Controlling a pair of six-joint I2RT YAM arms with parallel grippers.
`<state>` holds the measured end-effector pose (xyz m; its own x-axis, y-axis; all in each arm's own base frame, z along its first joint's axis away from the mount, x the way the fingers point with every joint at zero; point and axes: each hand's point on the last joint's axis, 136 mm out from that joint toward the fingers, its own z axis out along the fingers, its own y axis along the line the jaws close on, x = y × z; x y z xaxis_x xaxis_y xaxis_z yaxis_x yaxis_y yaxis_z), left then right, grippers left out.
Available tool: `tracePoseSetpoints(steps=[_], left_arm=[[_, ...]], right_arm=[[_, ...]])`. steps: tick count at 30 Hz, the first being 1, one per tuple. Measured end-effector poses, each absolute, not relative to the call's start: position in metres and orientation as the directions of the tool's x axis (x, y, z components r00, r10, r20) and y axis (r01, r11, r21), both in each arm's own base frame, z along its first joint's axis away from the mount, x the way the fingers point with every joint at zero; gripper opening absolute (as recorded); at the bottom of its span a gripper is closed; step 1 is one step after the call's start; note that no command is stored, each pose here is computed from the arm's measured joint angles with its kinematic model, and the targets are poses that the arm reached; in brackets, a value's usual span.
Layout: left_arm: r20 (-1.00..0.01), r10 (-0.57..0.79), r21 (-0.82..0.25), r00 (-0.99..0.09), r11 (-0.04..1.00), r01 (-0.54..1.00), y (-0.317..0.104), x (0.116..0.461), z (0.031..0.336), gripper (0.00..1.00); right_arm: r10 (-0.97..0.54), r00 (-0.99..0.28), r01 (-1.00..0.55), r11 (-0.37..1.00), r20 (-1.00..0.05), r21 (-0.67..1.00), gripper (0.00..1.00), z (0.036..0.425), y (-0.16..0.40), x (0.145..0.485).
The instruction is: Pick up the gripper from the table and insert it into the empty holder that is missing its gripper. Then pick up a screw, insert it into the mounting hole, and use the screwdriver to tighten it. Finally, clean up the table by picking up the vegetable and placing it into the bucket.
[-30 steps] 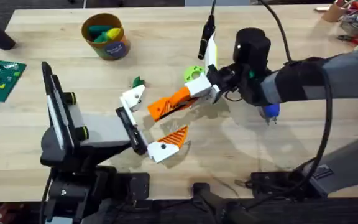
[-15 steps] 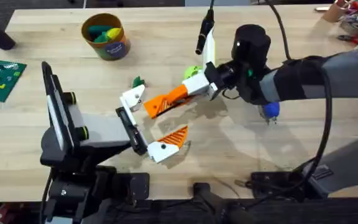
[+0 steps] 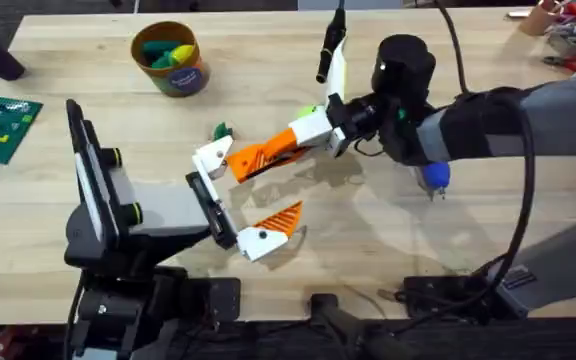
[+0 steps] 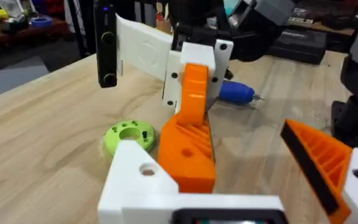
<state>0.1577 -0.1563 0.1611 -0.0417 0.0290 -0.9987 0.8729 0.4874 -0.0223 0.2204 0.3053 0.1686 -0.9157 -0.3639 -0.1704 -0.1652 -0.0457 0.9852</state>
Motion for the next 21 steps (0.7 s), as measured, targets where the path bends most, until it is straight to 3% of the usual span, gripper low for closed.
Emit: tracePoseSetpoints(steps=[21], left_arm=[[-0.999, 0.031, -0.018, -0.038, 0.487, 0.873, -0.1563, 0.1577, 0.1612, 0.986]], right_arm=[[-0.371, -0.908, -0.184, -0.06, -0.194, 0.981, 0.019, 0.1744, 0.311, 0.2175]])
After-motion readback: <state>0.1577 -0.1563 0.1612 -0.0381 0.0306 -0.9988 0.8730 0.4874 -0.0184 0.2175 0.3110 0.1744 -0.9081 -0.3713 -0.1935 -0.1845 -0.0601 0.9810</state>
